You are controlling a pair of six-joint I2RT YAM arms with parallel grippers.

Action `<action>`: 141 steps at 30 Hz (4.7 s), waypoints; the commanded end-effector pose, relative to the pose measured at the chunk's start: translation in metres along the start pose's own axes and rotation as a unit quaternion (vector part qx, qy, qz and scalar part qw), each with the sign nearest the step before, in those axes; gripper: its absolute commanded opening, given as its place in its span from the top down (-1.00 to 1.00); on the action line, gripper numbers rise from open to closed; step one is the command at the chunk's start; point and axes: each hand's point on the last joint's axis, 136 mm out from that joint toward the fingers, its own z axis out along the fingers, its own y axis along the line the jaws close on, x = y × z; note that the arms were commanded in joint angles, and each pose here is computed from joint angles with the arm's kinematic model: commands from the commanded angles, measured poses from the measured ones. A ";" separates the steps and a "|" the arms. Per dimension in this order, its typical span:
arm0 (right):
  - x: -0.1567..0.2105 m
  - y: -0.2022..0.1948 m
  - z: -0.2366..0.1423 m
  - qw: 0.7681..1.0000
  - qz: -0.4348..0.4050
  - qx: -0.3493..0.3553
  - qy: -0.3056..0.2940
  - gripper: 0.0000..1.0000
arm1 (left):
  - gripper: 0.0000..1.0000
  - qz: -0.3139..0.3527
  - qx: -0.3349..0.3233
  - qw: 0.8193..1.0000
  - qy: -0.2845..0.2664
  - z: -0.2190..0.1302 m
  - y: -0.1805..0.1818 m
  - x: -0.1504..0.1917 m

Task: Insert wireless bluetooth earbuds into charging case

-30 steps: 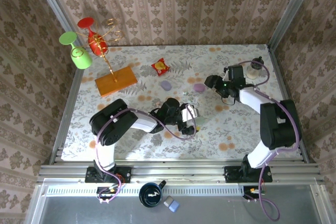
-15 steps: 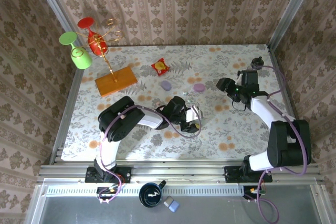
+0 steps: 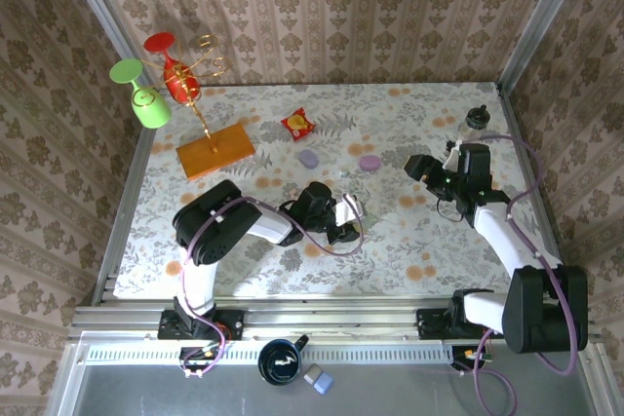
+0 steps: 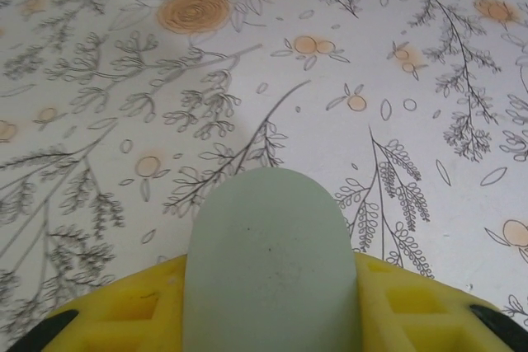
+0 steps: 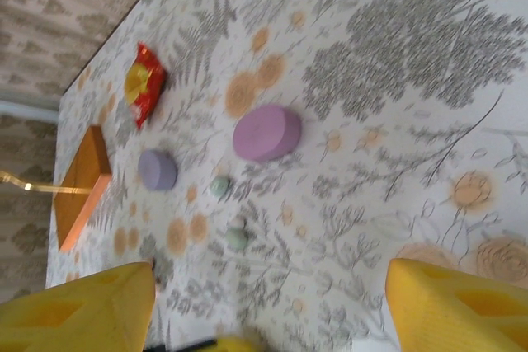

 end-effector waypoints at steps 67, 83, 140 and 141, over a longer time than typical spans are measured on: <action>0.091 0.147 0.006 0.948 0.051 -0.249 0.191 0.64 | -0.24 0.034 -0.046 0.989 -0.133 -0.099 0.024 -0.112; 0.068 0.171 -0.008 0.932 0.091 -0.306 0.169 0.73 | -1.00 -0.037 -0.114 0.980 -0.159 -0.144 0.033 -0.109; 0.046 0.260 -0.077 0.847 0.183 -0.453 0.212 1.00 | -0.18 0.038 -0.046 0.921 -0.385 -0.184 0.008 -0.214; 0.046 0.260 -0.076 0.847 0.185 -0.451 0.213 1.00 | -0.13 0.039 -0.045 0.920 -0.387 -0.185 0.007 -0.215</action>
